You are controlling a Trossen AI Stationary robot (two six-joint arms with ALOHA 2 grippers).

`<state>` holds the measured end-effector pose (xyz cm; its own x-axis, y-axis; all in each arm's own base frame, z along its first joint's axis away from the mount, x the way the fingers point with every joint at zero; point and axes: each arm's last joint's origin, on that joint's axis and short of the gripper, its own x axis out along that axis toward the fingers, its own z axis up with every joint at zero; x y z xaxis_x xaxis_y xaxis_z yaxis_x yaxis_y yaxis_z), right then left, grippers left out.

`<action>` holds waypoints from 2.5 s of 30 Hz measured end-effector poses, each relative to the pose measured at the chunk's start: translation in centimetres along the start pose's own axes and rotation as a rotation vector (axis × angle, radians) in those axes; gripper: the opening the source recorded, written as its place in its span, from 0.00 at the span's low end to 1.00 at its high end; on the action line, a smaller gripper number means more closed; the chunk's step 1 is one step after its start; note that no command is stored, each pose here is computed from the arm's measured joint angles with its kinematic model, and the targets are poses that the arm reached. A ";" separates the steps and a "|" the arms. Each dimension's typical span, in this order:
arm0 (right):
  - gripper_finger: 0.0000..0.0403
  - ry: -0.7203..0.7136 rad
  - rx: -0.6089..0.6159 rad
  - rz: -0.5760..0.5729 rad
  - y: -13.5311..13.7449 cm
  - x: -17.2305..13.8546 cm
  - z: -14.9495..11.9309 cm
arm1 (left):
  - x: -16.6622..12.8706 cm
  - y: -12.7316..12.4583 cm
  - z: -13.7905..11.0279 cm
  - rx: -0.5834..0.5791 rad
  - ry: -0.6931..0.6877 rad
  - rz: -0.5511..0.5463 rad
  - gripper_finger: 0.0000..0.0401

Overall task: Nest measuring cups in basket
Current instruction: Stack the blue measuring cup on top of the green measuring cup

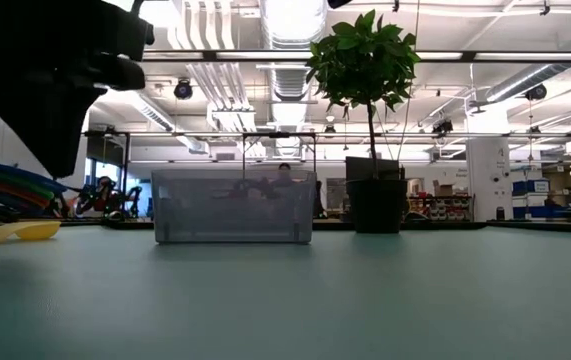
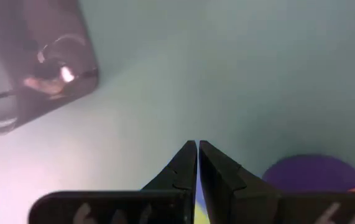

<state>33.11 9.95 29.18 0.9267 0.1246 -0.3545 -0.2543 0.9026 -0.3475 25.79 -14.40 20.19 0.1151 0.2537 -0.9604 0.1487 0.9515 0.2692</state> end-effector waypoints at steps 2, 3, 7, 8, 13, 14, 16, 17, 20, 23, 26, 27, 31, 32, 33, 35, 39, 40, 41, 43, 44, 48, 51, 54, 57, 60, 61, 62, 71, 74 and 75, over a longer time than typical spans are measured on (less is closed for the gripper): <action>0.06 0.000 0.006 0.000 0.0 0.0 0.0 | -0.3 0.2 -0.1 -0.005 0.022 0.019 0.00; 0.06 0.000 0.007 -0.001 0.0 0.0 0.0 | -0.5 0.3 -0.2 -0.011 0.031 0.023 0.00; 0.06 0.000 0.006 -0.001 0.0 0.0 0.0 | -0.9 0.5 -0.5 -0.033 0.073 0.046 0.00; 0.06 0.000 0.006 0.000 0.0 0.0 0.0 | -1.0 0.5 -0.5 -0.035 0.071 0.045 0.00; 0.06 0.000 0.006 0.000 0.0 0.0 0.0 | -1.6 0.3 0.3 0.017 0.004 0.006 0.00; 0.06 0.000 0.005 0.000 0.0 0.0 0.0 | -1.7 0.2 0.5 0.032 -0.018 -0.017 0.00; 0.06 0.000 0.006 0.001 0.0 0.0 0.0 | -1.7 -0.1 1.0 0.059 -0.058 -0.056 0.00; 0.06 0.000 0.006 0.001 0.0 0.0 0.0 | -1.7 -0.2 1.2 0.072 -0.076 -0.079 0.00; 0.06 0.006 0.005 0.004 0.1 0.0 -0.2 | -1.4 -0.5 1.4 0.098 -0.097 -0.126 0.00; 0.06 0.011 0.007 0.005 0.1 0.1 -0.4 | -1.1 -0.5 1.2 0.099 -0.091 -0.133 0.00; 0.06 0.007 0.011 0.004 0.1 0.1 -0.4 | -0.7 -0.4 1.2 0.089 -0.083 -0.131 0.00; 0.06 0.005 0.012 0.003 0.1 0.1 -0.4 | -0.7 -0.3 1.2 0.083 -0.084 -0.132 0.00; 0.06 0.005 0.012 0.003 0.1 0.1 -0.4 | -0.4 0.5 1.4 0.060 -0.067 -0.133 0.00; 0.06 0.005 0.012 0.003 0.1 0.1 -0.4 | -0.4 0.7 1.3 0.060 -0.048 -0.144 0.00; 0.06 0.006 0.012 0.004 0.1 0.1 -0.4 | -0.3 0.8 1.2 0.064 -0.028 -0.156 0.00; 0.06 0.006 0.012 0.004 0.1 0.1 -0.4 | -0.3 1.0 1.0 0.074 -0.004 -0.173 0.00; 0.06 0.006 0.011 0.004 0.1 0.1 -0.4 | -0.5 1.5 1.0 0.072 -0.007 -0.180 0.00; 0.06 0.006 0.012 0.003 0.1 0.1 -0.4 | -0.5 1.7 1.0 0.068 -0.002 -0.178 0.00; 0.06 0.006 0.012 0.004 0.1 0.1 -0.4 | -0.5 1.8 0.9 0.066 0.005 -0.176 0.00; 0.06 0.007 0.011 0.003 0.1 0.1 -0.4 | -0.4 1.9 0.8 0.065 0.020 -0.171 0.00; 0.06 0.007 0.012 0.003 0.1 0.1 -0.4 | -0.4 2.0 0.7 0.066 0.030 -0.168 0.00; 0.06 0.007 0.012 0.003 0.1 0.1 -0.4 | -0.4 2.0 0.6 0.070 0.045 -0.165 0.00; 0.06 0.007 0.012 0.004 0.1 0.1 -0.4 | -0.4 2.1 0.5 0.069 0.058 -0.147 0.00; 0.06 0.007 0.021 0.004 0.1 0.1 -0.4 | -0.3 2.4 0.2 0.054 0.079 -0.081 0.00; 0.06 0.007 0.020 0.004 0.1 0.1 -0.4 | -0.6 2.3 0.5 0.024 0.049 -0.086 0.00; 0.06 0.007 0.020 0.004 0.1 0.1 -0.4 | -1.0 1.9 1.3 0.008 -0.031 -0.167 0.00; 0.06 0.007 0.020 0.004 0.1 0.1 -0.4 | -1.0 1.8 1.4 0.007 -0.038 -0.192 0.00; 0.06 0.007 0.020 0.004 0.1 0.1 -0.4 | -0.8 1.7 1.3 0.009 -0.030 -0.203 0.00; 0.06 0.012 0.022 0.005 0.2 0.1 -0.4 | 1.1 1.6 -0.1 0.025 0.081 -0.171 0.00; 0.06 0.011 0.022 0.005 0.1 0.1 -0.4 | 0.9 1.8 -0.4 0.006 0.109 -0.134 0.00; 0.06 0.012 0.022 0.005 0.1 0.1 -0.4 | 0.8 1.9 -0.4 -0.001 0.112 -0.126 0.00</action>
<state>33.01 9.91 28.72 0.9222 0.1241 -0.3663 -0.2523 0.9108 -0.3267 25.76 -12.30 19.89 -0.0142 0.1499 -0.9886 0.1538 0.9773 0.1460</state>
